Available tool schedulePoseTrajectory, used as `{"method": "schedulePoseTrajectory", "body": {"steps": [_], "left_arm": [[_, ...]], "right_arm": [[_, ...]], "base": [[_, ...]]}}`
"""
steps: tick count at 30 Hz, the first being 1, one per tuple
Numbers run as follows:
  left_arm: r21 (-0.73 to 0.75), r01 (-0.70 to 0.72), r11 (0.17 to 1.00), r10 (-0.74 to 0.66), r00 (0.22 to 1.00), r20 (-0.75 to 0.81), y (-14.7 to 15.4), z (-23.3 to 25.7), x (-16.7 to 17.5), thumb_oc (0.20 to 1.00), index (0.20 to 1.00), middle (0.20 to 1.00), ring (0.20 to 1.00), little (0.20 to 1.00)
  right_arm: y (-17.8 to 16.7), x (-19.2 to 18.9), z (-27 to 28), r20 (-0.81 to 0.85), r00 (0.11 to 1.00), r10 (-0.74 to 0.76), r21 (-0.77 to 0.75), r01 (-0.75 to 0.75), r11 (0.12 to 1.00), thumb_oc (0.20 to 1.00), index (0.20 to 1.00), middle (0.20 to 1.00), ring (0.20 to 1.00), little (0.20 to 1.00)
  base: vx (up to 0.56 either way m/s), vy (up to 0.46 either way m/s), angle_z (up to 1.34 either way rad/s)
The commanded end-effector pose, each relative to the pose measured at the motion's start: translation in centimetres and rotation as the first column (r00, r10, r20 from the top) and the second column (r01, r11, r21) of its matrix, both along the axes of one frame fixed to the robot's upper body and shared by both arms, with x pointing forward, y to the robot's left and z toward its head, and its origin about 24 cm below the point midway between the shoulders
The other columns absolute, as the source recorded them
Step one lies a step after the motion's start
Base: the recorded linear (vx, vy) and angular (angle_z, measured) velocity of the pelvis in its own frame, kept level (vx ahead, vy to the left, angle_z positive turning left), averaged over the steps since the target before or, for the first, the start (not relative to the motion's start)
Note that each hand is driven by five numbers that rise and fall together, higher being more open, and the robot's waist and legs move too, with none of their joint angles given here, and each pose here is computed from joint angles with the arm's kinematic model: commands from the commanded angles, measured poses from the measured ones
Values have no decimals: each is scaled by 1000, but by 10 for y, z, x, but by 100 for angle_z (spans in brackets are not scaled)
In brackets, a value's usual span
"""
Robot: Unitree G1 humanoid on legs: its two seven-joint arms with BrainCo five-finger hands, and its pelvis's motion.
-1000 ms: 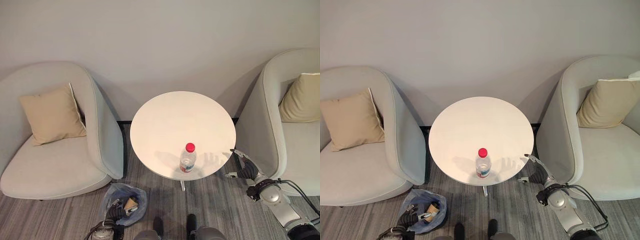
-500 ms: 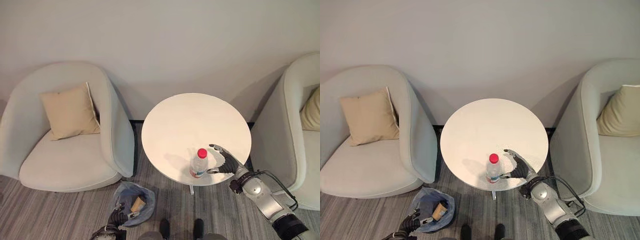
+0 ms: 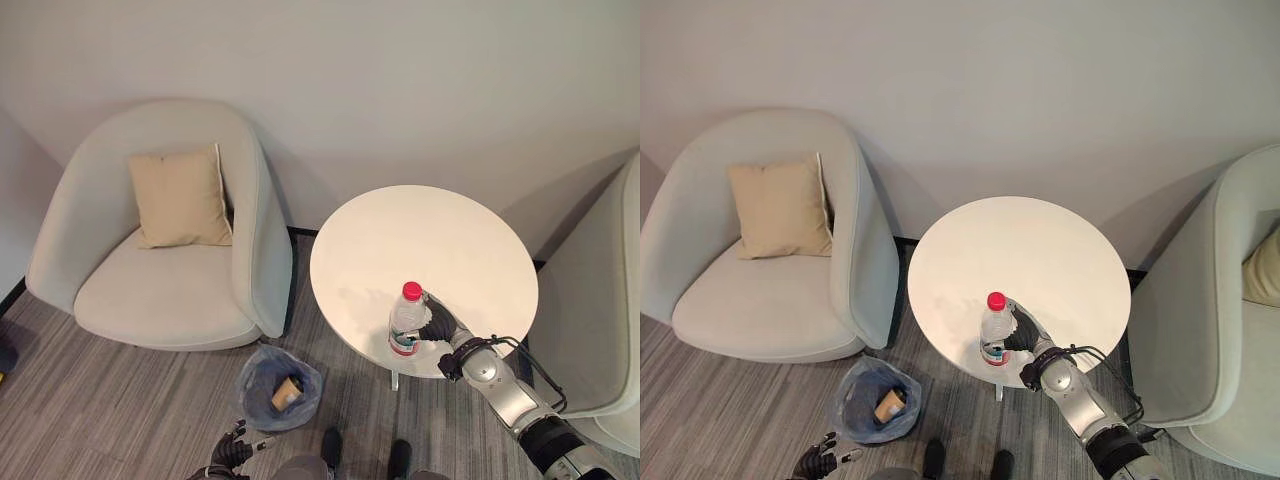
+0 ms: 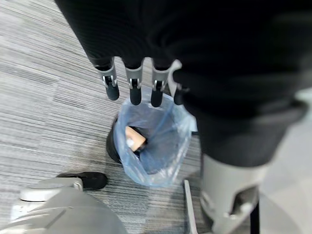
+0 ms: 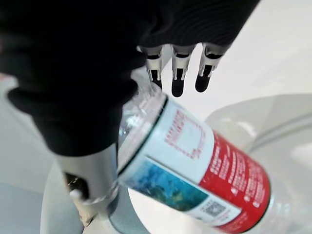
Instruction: Gather garbage on tea table into small bin, then transfer packed bag to large trash can.
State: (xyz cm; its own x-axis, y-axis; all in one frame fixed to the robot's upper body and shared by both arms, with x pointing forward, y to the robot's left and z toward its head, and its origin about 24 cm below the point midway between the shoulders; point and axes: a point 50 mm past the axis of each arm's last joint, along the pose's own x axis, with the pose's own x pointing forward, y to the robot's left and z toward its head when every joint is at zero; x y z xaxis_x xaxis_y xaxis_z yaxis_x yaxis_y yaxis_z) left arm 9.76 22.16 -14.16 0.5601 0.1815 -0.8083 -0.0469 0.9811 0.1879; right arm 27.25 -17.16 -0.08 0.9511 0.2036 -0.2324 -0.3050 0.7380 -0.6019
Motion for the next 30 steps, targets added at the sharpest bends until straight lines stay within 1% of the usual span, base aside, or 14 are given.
{"method": "schedulePoseTrajectory", "body": {"steps": [1, 5, 8, 9, 10, 16, 21, 26, 28, 30], "left_arm": [[48, 44, 998, -48, 996, 78, 11, 11, 24, 1000, 1000, 1000, 1000, 1000], [52, 37, 998, -42, 996, 85, 13, 12, 26, 1000, 1000, 1000, 1000, 1000], [51, 15, 999, -19, 996, 83, 15, 12, 25, 1000, 1000, 1000, 1000, 1000], [51, 15, 999, -19, 996, 83, 15, 12, 25, 1000, 1000, 1000, 1000, 1000], [42, 10, 999, -14, 996, 87, 13, 13, 26, 1000, 1000, 1000, 1000, 1000], [28, 21, 999, -23, 996, 88, 9, 12, 29, 1000, 1000, 1000, 1000, 1000], [22, 37, 999, -39, 995, 90, 6, 12, 30, 1000, 1000, 1000, 1000, 1000], [21, 61, 998, -63, 991, 114, 1, 15, 38, 1000, 1000, 1000, 1000, 1000], [26, 71, 997, -74, 988, 139, -1, 18, 46, 1000, 1000, 1000, 1000, 1000], [28, 75, 997, -78, 989, 128, 0, 17, 43, 1000, 1000, 1000, 1000, 1000]], "right_arm": [[13, 18, 25, 116, 993, 6, 74, -15, 997, 200, 200, 200, 200, 200], [10, 17, 33, 146, 989, -24, 121, 7, 993, 200, 200, 200, 200, 200], [8, 10, 44, 191, 981, -19, 175, -15, 984, 200, 200, 200, 200, 200], [8, 10, 44, 190, 982, -19, 175, -14, 985, 200, 200, 200, 200, 200], [7, 1, 55, 232, 973, 14, 174, -56, 983, 200, 200, 200, 200, 200], [6, -8, 62, 264, 964, 27, 199, -82, 976, 200, 200, 200, 200, 200], [5, -11, 65, 283, 959, 13, 215, -77, 974, 200, 200, 200, 200, 200], [-2, -7, 67, 300, 954, -19, 194, -42, 980, 200, 200, 200, 200, 200], [-9, 0, 76, 342, 939, -30, 133, -17, 991, 200, 200, 200, 200, 200], [-9, 2, 79, 352, 935, -27, 122, -17, 992, 200, 200, 200, 200, 200]], "base": [[-6, 9, 11], [-19, -5, 15], [-32, -20, 3], [-87, -55, -6], [-70, -42, -5], [-78, -28, 0], [-76, 5, 7], [-86, 48, 70], [74, 142, 102], [134, 137, 86]]}}
